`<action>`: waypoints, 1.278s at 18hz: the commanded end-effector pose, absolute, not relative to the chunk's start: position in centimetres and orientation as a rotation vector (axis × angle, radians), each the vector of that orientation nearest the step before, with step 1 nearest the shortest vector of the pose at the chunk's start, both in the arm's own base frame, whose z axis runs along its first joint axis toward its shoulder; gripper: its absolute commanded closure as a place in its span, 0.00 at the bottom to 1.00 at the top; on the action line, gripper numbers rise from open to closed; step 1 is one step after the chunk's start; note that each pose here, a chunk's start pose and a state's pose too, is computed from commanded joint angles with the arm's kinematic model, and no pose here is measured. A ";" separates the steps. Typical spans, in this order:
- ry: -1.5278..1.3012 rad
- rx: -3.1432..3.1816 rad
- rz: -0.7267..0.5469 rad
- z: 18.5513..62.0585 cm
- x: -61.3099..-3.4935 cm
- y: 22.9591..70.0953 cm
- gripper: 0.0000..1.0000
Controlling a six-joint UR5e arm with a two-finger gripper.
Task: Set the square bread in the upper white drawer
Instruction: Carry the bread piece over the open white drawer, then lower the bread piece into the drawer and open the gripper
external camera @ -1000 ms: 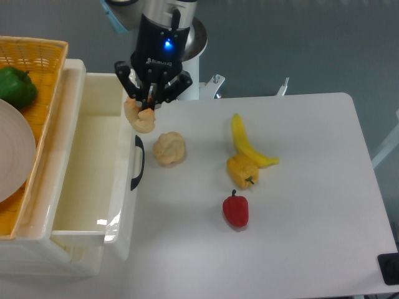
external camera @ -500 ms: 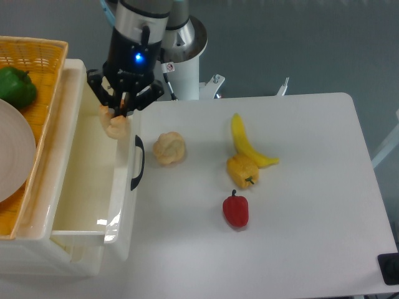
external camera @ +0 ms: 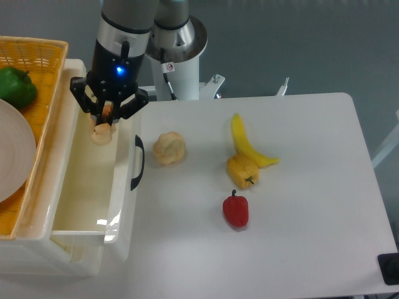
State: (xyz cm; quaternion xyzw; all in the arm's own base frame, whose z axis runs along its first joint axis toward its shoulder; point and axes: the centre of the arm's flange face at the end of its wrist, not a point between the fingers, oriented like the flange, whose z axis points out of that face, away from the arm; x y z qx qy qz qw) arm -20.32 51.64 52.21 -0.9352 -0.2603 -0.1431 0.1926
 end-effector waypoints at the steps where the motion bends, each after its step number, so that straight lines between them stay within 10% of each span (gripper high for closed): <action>1: -0.729 -2.629 -0.402 52.0 -20.4 51.8 0.64; 23: -0.703 -2.626 -0.389 52.1 -19.8 52.0 0.49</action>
